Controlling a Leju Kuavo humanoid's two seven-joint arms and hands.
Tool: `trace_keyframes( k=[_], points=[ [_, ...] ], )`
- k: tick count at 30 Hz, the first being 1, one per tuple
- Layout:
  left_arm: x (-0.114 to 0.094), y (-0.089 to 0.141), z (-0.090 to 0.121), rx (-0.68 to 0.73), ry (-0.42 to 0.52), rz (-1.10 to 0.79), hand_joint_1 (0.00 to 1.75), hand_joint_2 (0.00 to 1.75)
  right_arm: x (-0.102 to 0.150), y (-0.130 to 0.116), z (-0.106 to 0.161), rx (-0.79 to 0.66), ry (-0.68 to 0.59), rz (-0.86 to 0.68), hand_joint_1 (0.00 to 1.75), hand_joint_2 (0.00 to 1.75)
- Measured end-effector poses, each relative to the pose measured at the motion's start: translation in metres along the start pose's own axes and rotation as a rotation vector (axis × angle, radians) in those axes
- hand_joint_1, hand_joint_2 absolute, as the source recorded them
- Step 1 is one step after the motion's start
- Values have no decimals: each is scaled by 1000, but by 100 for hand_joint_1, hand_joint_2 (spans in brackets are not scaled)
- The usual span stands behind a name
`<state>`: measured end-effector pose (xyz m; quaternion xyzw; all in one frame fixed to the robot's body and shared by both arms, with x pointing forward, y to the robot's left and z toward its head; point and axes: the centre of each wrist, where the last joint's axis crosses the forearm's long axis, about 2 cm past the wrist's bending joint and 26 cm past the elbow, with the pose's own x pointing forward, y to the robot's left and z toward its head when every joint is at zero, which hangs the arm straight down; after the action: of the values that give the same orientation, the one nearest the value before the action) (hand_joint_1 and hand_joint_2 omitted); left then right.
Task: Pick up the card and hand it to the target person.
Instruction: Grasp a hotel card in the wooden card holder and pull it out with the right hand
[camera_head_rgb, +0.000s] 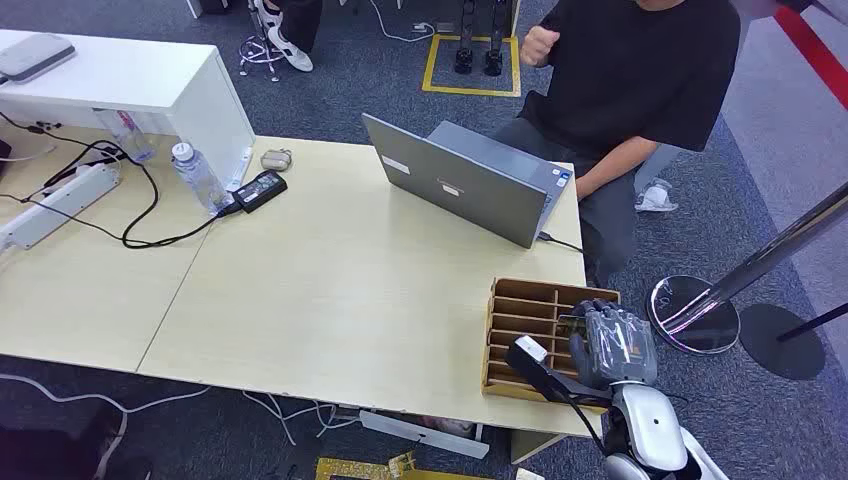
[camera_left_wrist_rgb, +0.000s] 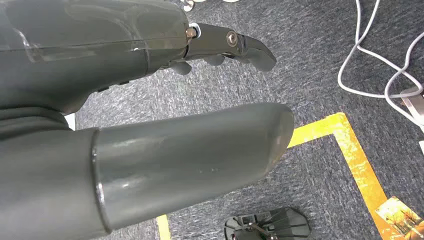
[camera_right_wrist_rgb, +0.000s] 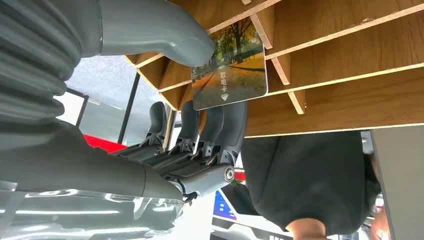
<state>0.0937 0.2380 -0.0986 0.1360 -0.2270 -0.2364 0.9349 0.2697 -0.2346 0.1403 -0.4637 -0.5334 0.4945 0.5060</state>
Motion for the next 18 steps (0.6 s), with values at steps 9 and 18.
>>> trace_keyframes(
  k=[9, 18],
  points=[
    [0, 0, 0, 0, 0, -1, 0, 0, 1, -1, -1, 3, 0, -4, 137, 175],
    [0, 0, 0, 0, 0, -1, 0, 0, 1, 0, -4, 26, 2, 7, 164, 175]
  ],
)
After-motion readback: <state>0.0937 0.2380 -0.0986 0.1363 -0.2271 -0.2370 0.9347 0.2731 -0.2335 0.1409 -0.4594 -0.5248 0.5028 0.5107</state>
